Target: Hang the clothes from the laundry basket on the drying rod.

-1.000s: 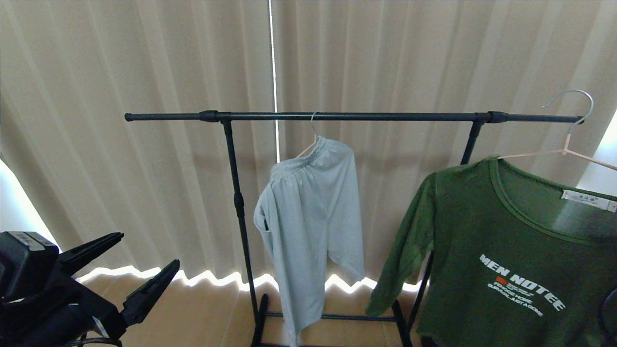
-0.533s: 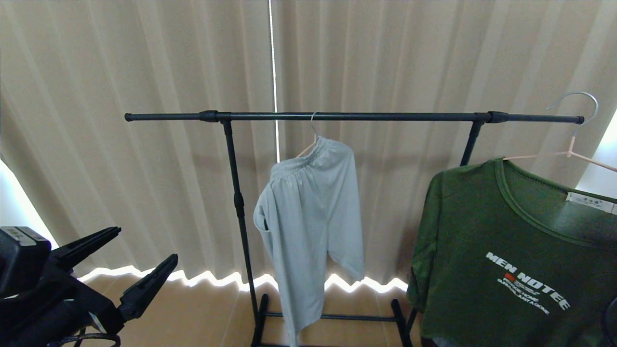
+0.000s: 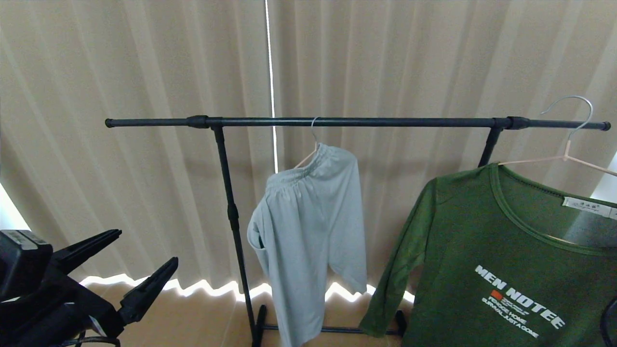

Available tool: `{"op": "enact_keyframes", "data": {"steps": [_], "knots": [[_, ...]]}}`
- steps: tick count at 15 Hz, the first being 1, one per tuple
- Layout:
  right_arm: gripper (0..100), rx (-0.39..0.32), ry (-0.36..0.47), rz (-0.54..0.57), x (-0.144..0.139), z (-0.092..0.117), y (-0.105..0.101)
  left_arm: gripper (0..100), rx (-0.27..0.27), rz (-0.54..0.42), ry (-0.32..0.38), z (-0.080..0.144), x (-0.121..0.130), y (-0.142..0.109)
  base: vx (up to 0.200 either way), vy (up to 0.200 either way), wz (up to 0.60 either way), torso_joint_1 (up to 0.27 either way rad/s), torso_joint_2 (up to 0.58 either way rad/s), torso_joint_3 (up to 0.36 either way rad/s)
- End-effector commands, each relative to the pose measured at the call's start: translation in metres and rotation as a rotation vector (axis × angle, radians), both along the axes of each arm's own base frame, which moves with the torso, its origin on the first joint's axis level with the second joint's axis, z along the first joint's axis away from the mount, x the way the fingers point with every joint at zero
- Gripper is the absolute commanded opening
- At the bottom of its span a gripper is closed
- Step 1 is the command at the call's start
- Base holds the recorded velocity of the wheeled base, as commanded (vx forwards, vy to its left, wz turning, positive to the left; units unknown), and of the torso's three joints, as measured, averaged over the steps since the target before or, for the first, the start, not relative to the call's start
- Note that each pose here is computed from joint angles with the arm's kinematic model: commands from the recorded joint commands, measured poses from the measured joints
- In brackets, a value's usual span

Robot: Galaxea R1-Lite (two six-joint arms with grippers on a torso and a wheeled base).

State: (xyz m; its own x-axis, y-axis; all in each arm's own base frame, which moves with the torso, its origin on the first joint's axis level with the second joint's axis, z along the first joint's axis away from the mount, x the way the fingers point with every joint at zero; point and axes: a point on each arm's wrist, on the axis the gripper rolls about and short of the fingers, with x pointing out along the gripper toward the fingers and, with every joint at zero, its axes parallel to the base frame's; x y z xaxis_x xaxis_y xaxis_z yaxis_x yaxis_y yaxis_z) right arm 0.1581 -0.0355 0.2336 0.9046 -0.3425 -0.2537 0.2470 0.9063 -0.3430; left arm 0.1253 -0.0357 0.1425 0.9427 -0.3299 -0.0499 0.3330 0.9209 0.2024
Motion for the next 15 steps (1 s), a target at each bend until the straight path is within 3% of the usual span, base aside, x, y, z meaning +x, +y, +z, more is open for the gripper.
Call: {"op": "enact_keyframes", "data": {"steps": [1, 8, 15], "knots": [[0, 0.004, 0.014, 0.004, 0.001, -0.004, 0.0, 100, 0.001, -0.002, 0.005, -0.001, 0.0, 0.0, 0.2, 0.0, 0.0, -0.002, 0.01, 0.002], [0, 0.006, 0.025, 0.024, 0.002, -0.007, 0.003, 100, 0.006, -0.003, 0.008, -0.002, -0.001, 0.0, 0.2, 0.0, 0.0, 0.004, 0.0, 0.004], [0, 0.01, 0.069, 0.085, 0.015, -0.015, 0.012, 100, 0.004, -0.007, -0.001, -0.003, -0.007, 0.001, 0.0, 0.0, 0.0, 0.0, 0.0, 0.0]]}}
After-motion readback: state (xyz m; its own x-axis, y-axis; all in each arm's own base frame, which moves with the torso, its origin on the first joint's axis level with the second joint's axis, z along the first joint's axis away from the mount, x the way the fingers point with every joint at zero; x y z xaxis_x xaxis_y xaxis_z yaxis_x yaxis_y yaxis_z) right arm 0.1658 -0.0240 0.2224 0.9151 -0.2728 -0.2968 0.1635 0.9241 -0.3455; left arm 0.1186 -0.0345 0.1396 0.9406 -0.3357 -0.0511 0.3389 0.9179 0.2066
